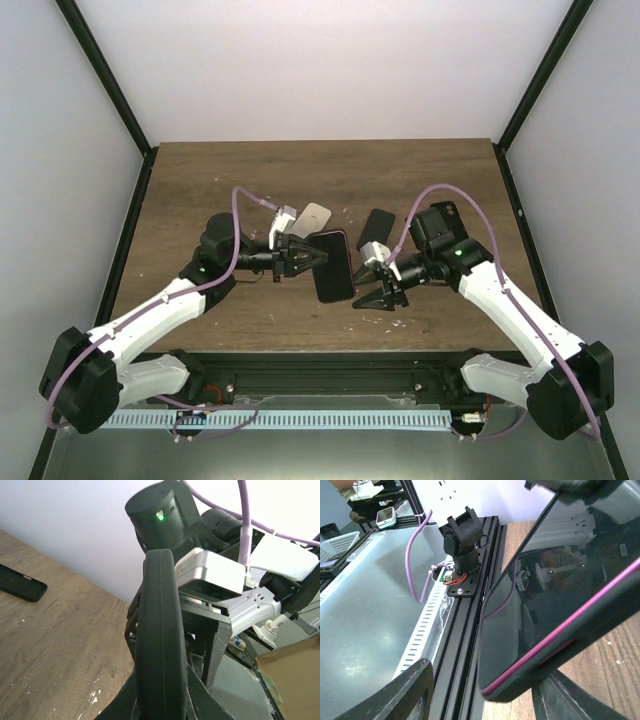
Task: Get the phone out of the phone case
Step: Remove the phone case from the phone.
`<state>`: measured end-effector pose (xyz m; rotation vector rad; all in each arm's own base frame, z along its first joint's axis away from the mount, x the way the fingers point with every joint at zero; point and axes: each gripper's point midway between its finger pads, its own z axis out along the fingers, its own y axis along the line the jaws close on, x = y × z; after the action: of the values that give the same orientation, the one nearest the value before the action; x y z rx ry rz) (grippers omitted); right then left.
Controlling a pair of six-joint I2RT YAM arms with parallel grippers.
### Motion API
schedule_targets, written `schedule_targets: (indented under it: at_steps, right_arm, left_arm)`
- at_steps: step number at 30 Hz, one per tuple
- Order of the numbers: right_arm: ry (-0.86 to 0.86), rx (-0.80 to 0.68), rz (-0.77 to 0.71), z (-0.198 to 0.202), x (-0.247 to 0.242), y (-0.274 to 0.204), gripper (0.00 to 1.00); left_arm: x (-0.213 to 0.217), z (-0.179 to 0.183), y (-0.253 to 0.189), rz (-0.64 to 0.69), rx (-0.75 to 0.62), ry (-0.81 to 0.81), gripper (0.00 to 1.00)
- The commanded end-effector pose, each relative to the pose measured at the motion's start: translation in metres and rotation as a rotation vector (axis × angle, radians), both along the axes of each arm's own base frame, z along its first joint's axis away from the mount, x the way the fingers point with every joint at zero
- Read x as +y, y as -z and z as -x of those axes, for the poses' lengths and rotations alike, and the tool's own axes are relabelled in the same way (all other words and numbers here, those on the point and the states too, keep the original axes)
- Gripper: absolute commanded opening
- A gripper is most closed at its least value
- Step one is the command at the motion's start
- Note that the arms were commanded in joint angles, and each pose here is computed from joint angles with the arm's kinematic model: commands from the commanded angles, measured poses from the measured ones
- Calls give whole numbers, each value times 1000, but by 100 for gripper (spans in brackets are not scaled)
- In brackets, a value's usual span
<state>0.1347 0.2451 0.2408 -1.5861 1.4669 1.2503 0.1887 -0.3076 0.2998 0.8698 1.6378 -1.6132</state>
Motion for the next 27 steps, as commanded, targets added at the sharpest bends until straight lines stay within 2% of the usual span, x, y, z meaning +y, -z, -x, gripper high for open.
schedule_targets:
  at_steps: [1,12,17,27]
  right_arm:
    - [-37,29,-13,12,-1,2,54]
    - [-35,-2,-20,8,1,-8,48]
    - [-52,31,-39,9,3,-15,47]
    - [-52,26,-31,3,7,-20,38]
  left_arm:
    - [11,-10,-28,84,-83,-45,0]
    - [12,-11,-26,80,-24,-25,0]
    - [13,-10,-27,87,-22,-23,0]
    - [10,-3,-28,88,-15,40,0]
